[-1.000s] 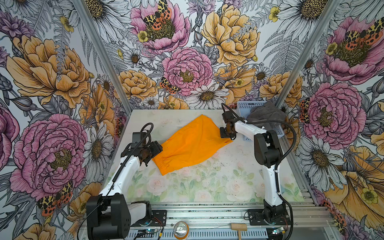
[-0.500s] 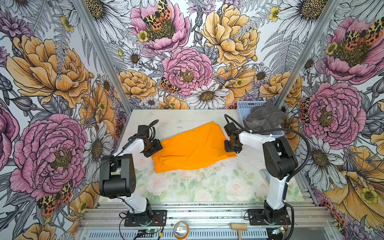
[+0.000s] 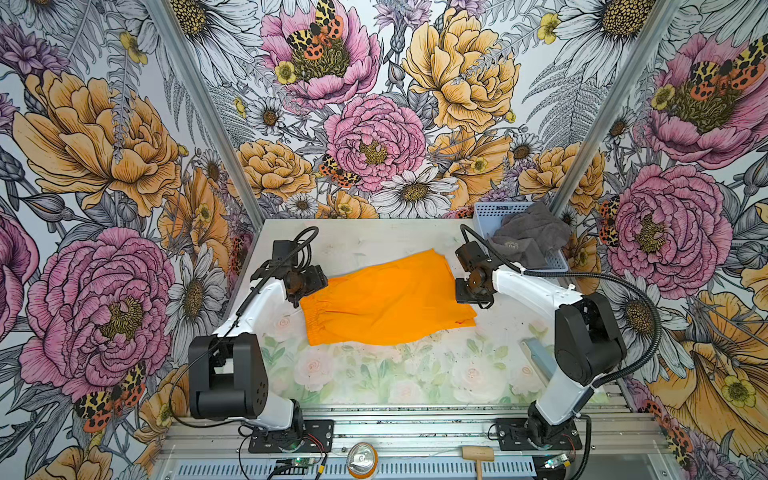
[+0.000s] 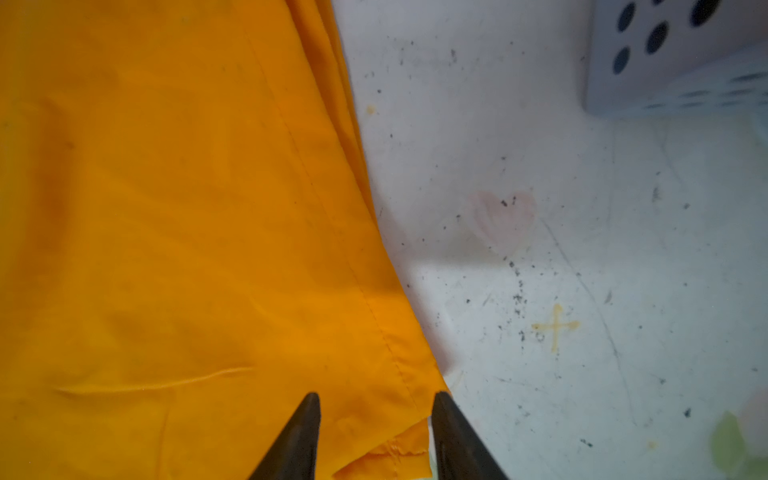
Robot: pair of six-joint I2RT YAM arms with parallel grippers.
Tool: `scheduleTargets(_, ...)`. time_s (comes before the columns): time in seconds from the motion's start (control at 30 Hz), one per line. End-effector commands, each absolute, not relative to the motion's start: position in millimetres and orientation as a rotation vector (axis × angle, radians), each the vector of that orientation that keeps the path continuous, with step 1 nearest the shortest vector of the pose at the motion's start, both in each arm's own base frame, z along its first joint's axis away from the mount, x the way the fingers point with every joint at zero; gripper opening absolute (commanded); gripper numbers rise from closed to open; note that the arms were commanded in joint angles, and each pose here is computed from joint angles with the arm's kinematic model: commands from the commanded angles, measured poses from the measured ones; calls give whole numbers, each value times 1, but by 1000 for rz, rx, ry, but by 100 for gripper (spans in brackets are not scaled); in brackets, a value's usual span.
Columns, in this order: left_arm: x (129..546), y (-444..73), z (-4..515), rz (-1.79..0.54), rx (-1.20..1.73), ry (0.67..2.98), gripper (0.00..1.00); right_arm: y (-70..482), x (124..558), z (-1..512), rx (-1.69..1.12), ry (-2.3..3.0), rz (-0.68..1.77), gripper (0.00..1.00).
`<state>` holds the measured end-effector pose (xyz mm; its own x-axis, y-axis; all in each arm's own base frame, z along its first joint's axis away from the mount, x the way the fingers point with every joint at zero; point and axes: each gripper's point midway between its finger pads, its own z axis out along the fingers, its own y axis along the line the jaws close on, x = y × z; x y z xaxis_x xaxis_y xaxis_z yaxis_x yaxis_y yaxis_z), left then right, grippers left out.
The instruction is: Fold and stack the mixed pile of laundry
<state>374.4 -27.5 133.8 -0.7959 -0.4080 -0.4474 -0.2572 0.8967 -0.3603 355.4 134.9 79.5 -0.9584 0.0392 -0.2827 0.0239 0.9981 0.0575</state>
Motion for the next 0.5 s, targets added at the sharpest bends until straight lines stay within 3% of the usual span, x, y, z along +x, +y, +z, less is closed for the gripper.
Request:
scheduleTargets(0.0,359,-38,125,-390,-476,2572,75,141,358,67,45,2877,102,45)
scheduleTargets(0.17,351,-31,99,-363,-499,2629,75,132,347,38,33,2934,37,38)
scheduleTargets(0.47,382,-19,80,-355,-494,2668,74,116,310,8,59,3032,-35,26)
